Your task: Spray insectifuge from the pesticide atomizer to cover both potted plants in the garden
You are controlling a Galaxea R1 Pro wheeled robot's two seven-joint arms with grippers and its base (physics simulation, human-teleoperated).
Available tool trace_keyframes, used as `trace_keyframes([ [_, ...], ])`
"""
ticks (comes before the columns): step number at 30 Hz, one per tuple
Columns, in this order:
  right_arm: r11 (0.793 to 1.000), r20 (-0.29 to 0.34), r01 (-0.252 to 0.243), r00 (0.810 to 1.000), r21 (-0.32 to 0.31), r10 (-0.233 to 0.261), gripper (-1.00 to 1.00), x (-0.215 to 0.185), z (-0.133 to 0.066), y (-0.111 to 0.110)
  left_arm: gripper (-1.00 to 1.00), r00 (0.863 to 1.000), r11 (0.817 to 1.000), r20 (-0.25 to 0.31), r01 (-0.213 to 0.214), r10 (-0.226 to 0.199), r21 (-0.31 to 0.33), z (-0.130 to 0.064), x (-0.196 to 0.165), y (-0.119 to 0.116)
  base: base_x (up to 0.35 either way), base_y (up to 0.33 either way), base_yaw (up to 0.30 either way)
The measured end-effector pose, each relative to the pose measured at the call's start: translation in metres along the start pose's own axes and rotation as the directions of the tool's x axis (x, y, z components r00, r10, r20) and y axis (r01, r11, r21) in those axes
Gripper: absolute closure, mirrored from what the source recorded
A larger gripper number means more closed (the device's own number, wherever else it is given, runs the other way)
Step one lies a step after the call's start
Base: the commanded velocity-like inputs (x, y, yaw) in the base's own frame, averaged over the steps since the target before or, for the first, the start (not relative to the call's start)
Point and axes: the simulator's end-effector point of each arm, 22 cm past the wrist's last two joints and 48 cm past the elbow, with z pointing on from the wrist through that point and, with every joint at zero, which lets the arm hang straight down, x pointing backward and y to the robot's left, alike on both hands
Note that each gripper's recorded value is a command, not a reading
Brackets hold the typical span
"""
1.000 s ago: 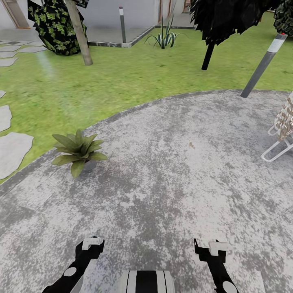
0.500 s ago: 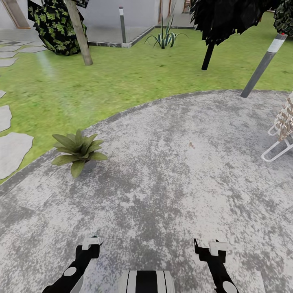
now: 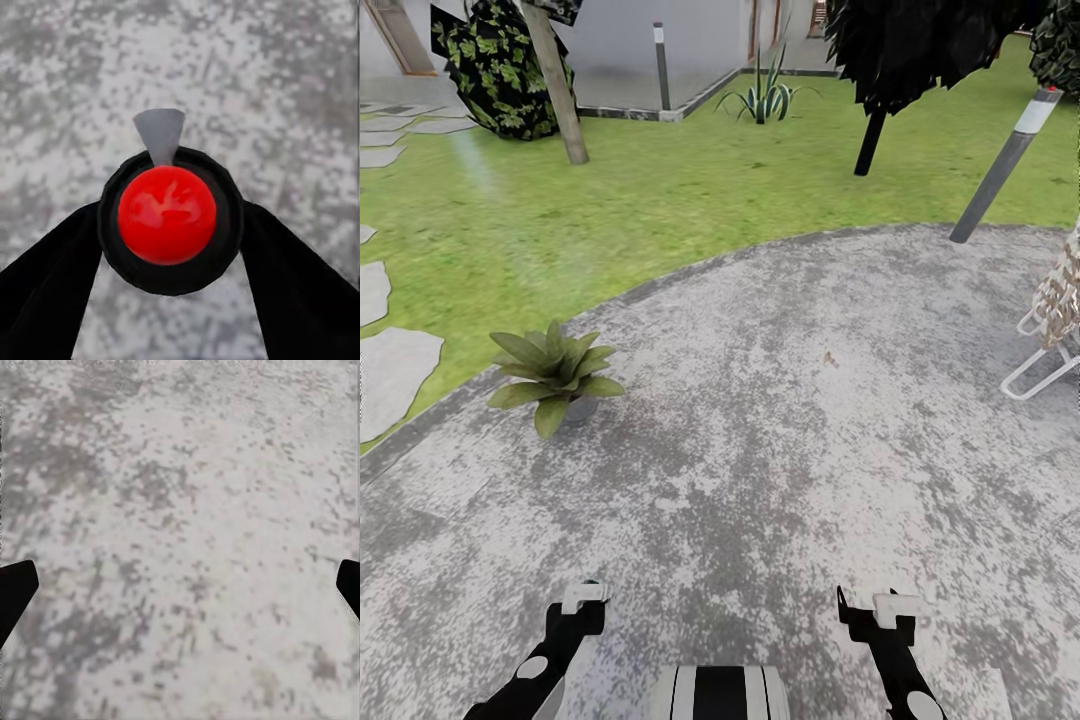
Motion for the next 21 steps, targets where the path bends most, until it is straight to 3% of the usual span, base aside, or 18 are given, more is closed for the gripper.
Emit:
trace_keyframes([
  [21,1.000,0.085,-0.011,0.996,0.002,0.011,-1.00,-0.045,-0.008,-0.003,1.00,0.996,1.000,0.089,0.001,-0.001,0.000,-0.012,-0.049,0.001,0.000,0.000,0.000],
])
